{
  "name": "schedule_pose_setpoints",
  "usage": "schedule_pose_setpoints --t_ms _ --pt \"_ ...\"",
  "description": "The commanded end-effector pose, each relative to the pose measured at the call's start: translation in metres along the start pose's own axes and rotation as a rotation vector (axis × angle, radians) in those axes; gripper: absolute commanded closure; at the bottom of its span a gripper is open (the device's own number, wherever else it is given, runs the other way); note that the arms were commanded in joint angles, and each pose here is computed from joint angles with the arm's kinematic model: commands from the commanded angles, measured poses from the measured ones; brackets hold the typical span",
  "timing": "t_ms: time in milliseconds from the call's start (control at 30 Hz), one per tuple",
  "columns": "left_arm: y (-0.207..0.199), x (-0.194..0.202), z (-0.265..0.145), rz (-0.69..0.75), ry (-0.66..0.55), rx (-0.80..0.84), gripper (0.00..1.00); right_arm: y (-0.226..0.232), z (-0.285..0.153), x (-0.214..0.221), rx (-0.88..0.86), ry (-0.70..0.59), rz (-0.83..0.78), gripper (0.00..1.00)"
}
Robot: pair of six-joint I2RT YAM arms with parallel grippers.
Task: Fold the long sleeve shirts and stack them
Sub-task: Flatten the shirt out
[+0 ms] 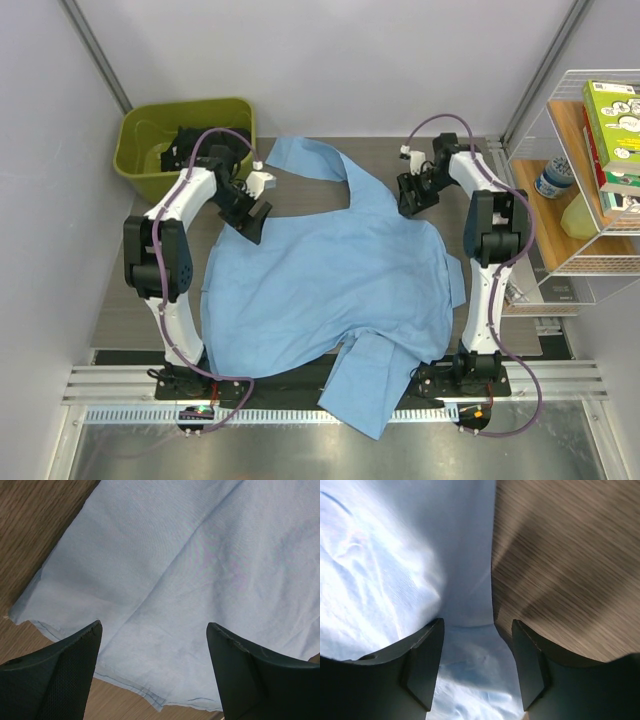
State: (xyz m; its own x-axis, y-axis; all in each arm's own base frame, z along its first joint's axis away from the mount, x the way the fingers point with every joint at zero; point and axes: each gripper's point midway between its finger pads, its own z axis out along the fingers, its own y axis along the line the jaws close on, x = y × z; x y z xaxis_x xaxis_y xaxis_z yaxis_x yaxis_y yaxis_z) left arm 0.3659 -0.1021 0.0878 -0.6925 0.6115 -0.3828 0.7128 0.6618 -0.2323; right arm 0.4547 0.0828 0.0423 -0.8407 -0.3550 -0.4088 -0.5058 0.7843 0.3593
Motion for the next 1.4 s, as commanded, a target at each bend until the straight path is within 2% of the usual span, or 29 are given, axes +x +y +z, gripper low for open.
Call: schedule_pose_setpoints --t_ms 0,67,167,200,233,267,300,333,467,567,633,667,700,733,800,900,1067,1200,1367 --pt "-0.001 -0.004 -0.003 -0.004 -0.011 -0.009 0.15 0.023 0.003 -0.019 -0.034 -0.039 -0.042 0.37" --pt "-0.001 -0.003 -0.004 -0.006 -0.008 -0.013 0.14 0.021 0.012 -0.012 0.017 0.002 -0.081 0.40" --pt "0.001 -0.002 -0.004 -0.011 -0.002 -0.027 0.14 0.006 0.019 -0.002 0.177 0.028 -0.145 0.52" --pt "0.002 -0.002 -0.005 -0.012 -0.002 -0.033 0.14 0.002 0.013 -0.003 0.232 0.021 -0.157 0.62" --pt "0.002 0.000 -0.003 -0.016 0.005 -0.033 0.14 -0.004 0.014 -0.007 0.269 0.004 -0.169 0.79" --pt "0.003 0.000 -0.004 -0.020 0.008 -0.042 0.14 -0.015 0.011 0.000 0.330 0.031 -0.166 0.89" --pt "0.004 0.002 -0.003 -0.027 0.015 -0.042 0.14 -0.022 0.008 0.000 0.368 0.032 -0.157 0.97" --pt "0.003 0.005 -0.002 -0.031 0.023 -0.043 0.14 -0.029 0.005 0.001 0.394 0.032 -0.154 0.99" --pt "0.006 0.016 0.002 -0.035 0.063 -0.062 0.15 -0.070 -0.030 -0.009 0.547 -0.017 -0.115 0.99" --pt "0.005 0.017 0.002 -0.034 0.068 -0.056 0.15 -0.063 -0.051 -0.038 0.444 -0.139 -0.080 0.99" --pt "0.003 0.014 0.000 -0.033 0.058 -0.044 0.15 -0.034 -0.059 -0.069 0.298 -0.228 -0.080 0.98" --pt "0.001 0.012 -0.003 -0.031 0.052 -0.042 0.15 -0.024 -0.054 -0.076 0.234 -0.248 -0.064 0.92" --pt "0.001 0.009 -0.004 -0.029 0.043 -0.038 0.14 -0.017 -0.054 -0.084 0.188 -0.273 -0.039 0.74" --pt "0.000 0.007 -0.006 -0.027 0.035 -0.040 0.14 0.001 -0.058 -0.102 0.089 -0.331 -0.025 0.64" --pt "0.000 0.003 -0.011 -0.021 0.024 -0.043 0.14 0.003 -0.048 -0.112 0.032 -0.358 0.022 0.65" --pt "-0.001 0.002 -0.017 -0.020 0.020 -0.049 0.14 -0.003 -0.032 -0.116 0.039 -0.337 0.049 0.52" --pt "0.000 0.007 -0.019 -0.025 0.030 -0.077 0.14 -0.026 -0.024 -0.104 0.163 -0.280 -0.004 0.59" --pt "0.008 0.000 -0.015 -0.034 0.025 -0.087 0.14 -0.036 -0.033 -0.080 0.239 -0.222 -0.048 0.59" --pt "0.032 -0.041 -0.022 0.042 -0.080 -0.156 0.19 -0.055 -0.051 -0.066 0.285 -0.209 -0.046 0.56"
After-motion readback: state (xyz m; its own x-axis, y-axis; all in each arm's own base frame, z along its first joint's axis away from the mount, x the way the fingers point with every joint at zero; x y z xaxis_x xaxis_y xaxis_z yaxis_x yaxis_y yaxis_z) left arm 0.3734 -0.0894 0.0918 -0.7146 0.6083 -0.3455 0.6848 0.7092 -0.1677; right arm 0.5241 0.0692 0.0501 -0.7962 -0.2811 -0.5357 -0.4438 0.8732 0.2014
